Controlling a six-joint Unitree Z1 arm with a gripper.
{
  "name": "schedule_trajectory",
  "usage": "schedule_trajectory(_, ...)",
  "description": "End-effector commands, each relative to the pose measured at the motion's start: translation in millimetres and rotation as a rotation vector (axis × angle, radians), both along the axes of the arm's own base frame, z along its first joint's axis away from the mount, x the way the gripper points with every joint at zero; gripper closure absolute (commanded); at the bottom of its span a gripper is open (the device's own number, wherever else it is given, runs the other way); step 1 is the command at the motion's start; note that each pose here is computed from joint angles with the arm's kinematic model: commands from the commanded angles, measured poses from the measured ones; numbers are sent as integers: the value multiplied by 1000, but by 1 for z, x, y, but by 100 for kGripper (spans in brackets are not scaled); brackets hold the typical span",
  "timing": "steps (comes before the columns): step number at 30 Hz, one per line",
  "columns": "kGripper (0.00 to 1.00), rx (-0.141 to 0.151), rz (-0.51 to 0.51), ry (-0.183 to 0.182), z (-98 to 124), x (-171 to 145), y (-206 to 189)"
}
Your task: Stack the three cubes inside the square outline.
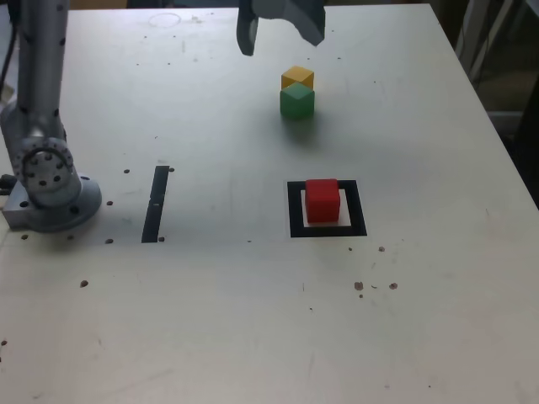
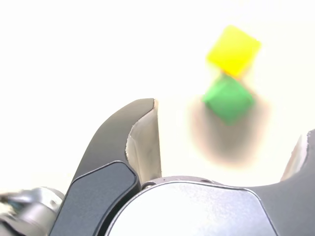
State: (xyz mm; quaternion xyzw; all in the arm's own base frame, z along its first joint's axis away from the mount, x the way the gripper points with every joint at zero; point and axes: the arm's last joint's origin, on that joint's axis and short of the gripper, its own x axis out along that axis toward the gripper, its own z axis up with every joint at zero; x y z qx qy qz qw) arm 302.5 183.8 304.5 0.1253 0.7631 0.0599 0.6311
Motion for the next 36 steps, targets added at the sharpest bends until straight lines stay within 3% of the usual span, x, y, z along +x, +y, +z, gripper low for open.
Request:
schedule_trajectory(1, 1, -1, -118, 50, -3, 5, 12)
schedule_trajectory(7, 1, 28, -328, 124, -7, 30, 40)
schedule_trajectory(12, 1, -11, -450, 179, -25, 47, 52)
schedule_trajectory(19, 1, -65, -480, 225, -51, 53, 57)
schedule_trajectory(36, 4, -93, -472, 250, -81, 54, 62)
